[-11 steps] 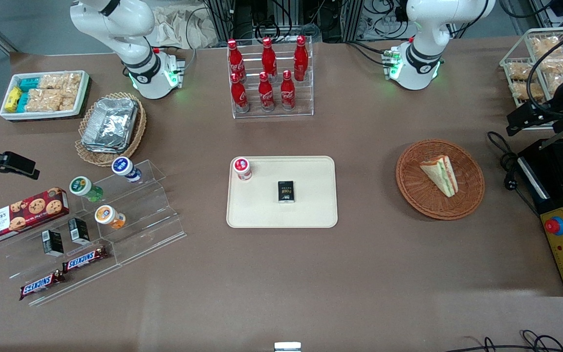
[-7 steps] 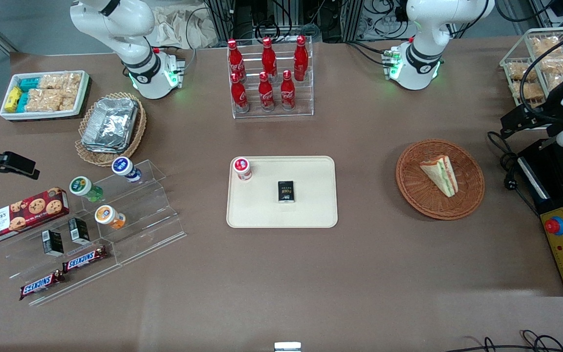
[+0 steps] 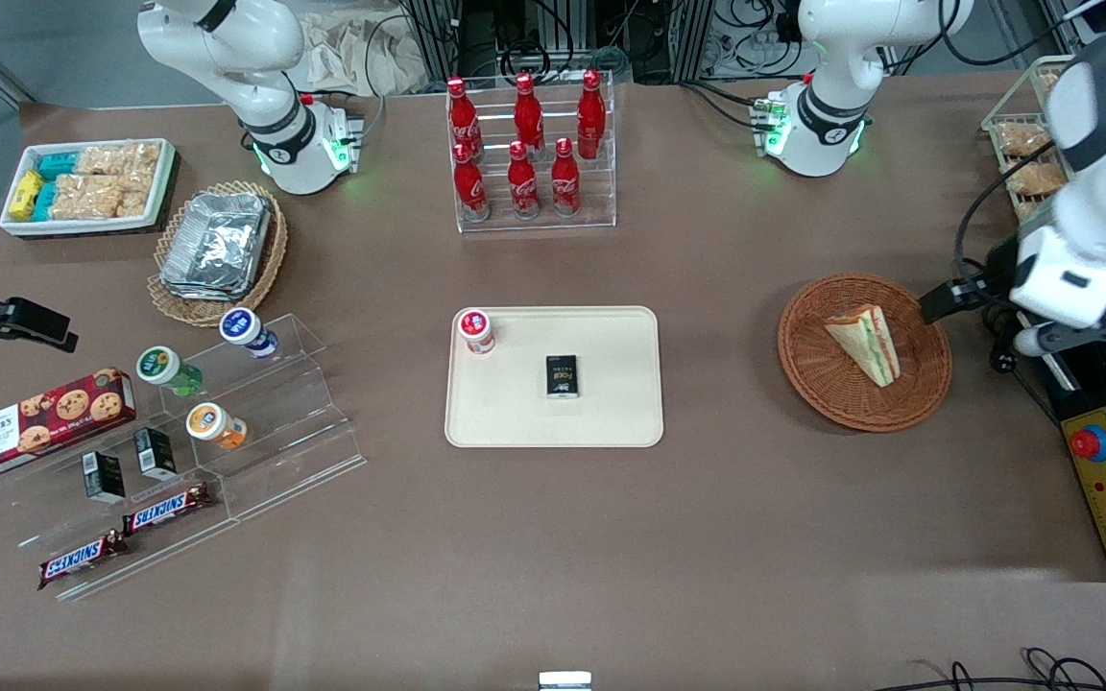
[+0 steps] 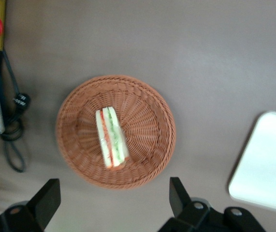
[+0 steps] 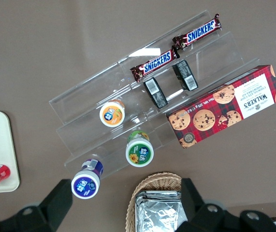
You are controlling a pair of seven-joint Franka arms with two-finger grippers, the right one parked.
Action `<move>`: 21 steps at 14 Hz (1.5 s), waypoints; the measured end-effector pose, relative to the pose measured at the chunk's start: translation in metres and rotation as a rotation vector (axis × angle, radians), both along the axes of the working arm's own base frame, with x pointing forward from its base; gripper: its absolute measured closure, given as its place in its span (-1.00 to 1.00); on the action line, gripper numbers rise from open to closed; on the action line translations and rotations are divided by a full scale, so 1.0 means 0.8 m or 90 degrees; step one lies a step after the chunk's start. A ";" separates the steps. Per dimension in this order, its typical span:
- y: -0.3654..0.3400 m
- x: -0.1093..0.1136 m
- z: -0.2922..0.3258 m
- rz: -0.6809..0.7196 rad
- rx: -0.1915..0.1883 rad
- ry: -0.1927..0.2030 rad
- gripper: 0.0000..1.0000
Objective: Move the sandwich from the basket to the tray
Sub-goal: 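Move the left gripper over the wrapped sandwich in the wicker basket, then lower the left gripper and close it on the sandwich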
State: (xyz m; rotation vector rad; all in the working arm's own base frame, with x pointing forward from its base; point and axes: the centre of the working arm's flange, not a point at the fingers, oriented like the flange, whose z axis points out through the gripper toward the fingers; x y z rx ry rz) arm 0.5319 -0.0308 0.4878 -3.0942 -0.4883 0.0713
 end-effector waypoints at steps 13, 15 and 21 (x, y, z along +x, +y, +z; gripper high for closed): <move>0.023 -0.090 -0.271 0.179 -0.003 -0.057 -0.99; 0.023 -0.093 -0.299 0.179 -0.003 -0.046 -0.73; 0.031 -0.084 -0.290 0.187 -0.002 -0.044 0.30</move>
